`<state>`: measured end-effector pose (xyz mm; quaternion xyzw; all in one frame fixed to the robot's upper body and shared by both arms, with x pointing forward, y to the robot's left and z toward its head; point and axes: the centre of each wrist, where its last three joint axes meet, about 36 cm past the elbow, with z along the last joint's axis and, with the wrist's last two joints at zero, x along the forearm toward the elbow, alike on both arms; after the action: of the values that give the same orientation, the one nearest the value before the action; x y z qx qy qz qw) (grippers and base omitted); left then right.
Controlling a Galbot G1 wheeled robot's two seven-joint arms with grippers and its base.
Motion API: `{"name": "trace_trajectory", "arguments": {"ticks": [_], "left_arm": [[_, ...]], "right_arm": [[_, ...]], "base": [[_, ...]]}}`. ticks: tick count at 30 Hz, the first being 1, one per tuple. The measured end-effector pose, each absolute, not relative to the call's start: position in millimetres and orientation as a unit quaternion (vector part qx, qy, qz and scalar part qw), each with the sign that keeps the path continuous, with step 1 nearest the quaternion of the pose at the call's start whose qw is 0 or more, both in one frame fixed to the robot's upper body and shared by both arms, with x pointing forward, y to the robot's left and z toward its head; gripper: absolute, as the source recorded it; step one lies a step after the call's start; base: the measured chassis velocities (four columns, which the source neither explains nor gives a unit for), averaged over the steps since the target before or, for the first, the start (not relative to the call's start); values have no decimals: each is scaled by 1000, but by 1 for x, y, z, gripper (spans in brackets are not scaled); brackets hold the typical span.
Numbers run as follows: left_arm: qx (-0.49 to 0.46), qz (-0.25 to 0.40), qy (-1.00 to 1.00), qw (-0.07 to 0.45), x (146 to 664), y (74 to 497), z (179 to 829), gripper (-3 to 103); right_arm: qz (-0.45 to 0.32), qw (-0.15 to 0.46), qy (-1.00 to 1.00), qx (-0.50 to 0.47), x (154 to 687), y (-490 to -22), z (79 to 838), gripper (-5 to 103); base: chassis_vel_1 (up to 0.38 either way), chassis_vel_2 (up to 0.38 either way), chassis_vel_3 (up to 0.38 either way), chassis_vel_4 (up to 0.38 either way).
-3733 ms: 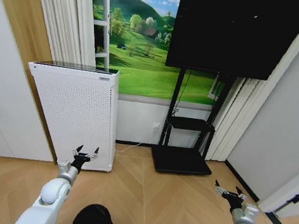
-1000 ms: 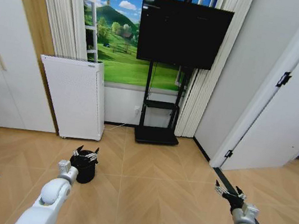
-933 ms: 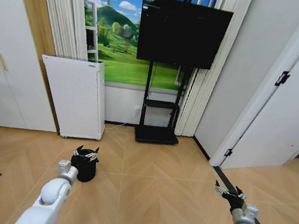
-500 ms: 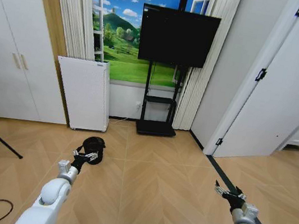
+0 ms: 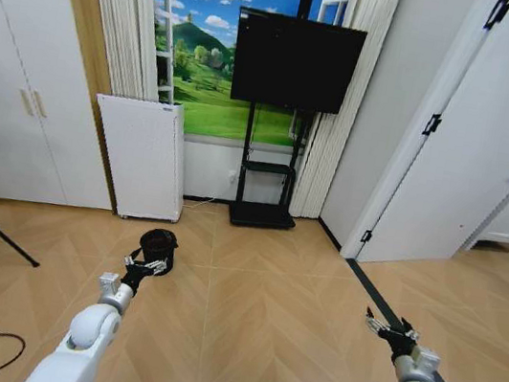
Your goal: Pick up the trash bin and place the garbage on the floor into it.
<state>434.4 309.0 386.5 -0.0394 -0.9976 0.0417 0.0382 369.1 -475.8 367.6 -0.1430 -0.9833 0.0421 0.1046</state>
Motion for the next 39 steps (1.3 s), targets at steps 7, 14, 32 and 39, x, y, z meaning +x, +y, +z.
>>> {"name": "trace_trajectory", "arguments": {"ticks": [7,14,32,39], "left_arm": [[-39,42,-998,38,434,309,386,100],[-39,42,-998,38,434,309,386,100],[-39,42,-998,38,434,309,386,100],[-39,42,-998,38,434,309,386,100]], "right_arm": [[42,105,-983,-143,369,-476,368,100],[42,105,-983,-143,369,-476,368,100],[42,105,-983,-143,369,-476,368,100],[42,105,-983,-143,369,-476,368,100]], "base": [[0,0,0,0],[0,0,0,0],[0,0,0,0],[0,0,0,0]]}}
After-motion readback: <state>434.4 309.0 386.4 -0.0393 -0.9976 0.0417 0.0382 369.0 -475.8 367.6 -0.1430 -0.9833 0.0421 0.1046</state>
